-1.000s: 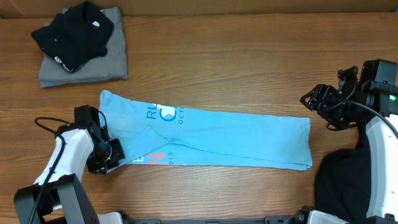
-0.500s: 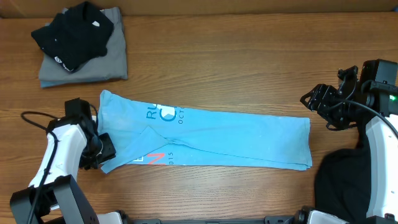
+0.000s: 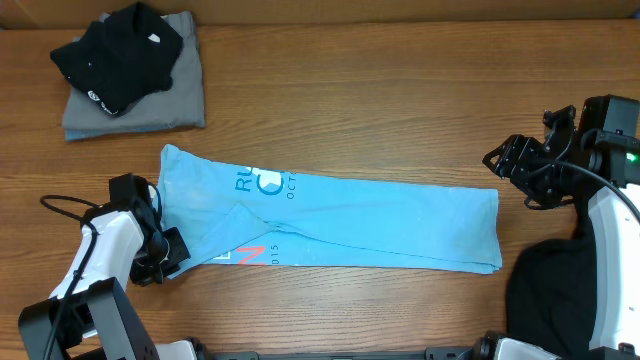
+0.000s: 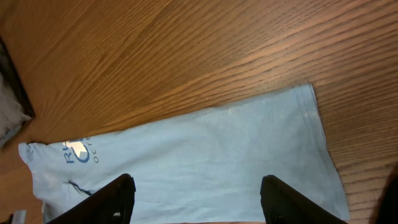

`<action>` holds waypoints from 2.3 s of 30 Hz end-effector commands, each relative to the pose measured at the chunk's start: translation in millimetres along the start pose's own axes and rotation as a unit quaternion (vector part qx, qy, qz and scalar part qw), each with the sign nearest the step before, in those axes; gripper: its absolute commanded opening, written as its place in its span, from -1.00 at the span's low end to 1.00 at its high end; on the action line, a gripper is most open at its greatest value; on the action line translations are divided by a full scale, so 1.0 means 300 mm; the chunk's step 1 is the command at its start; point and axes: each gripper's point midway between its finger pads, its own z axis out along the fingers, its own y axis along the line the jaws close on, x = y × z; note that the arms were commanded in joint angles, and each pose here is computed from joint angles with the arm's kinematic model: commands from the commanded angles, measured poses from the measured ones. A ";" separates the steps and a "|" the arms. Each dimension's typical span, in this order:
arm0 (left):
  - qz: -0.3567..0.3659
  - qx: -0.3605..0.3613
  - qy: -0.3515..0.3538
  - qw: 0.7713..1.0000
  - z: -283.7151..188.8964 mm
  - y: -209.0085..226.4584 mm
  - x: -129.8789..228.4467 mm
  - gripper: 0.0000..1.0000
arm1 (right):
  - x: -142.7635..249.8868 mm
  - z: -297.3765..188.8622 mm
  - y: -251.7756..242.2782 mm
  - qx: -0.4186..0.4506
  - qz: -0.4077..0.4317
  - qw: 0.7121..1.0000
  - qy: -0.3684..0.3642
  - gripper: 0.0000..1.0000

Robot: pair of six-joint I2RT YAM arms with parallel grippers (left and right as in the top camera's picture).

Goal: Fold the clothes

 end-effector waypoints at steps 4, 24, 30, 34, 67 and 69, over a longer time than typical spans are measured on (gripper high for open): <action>-0.005 0.010 -0.004 1.000 -0.054 -0.006 -0.034 -0.92 | -0.018 -0.023 0.017 -0.008 -0.003 1.000 -0.014 0.36; 0.005 0.009 -0.012 1.000 0.005 -0.005 -0.021 -0.10 | -0.020 -0.023 0.016 -0.006 -0.003 1.000 -0.016 0.36; 0.006 0.009 -0.008 1.000 0.014 -0.004 -0.010 -0.37 | -0.022 -0.023 0.016 -0.007 -0.004 1.000 -0.017 0.37; 0.007 0.008 -0.006 1.000 0.014 -0.003 -0.007 -0.91 | -0.023 -0.023 0.016 -0.007 -0.004 1.000 -0.018 0.38; 0.022 0.141 -0.172 0.975 -0.294 -0.181 -0.355 -0.92 | -0.032 -0.023 0.019 -0.008 -0.006 1.000 -0.023 0.39; 0.031 0.150 -0.185 0.971 -0.307 -0.206 -0.371 -0.92 | -0.033 -0.023 0.019 -0.008 -0.007 1.000 -0.024 0.39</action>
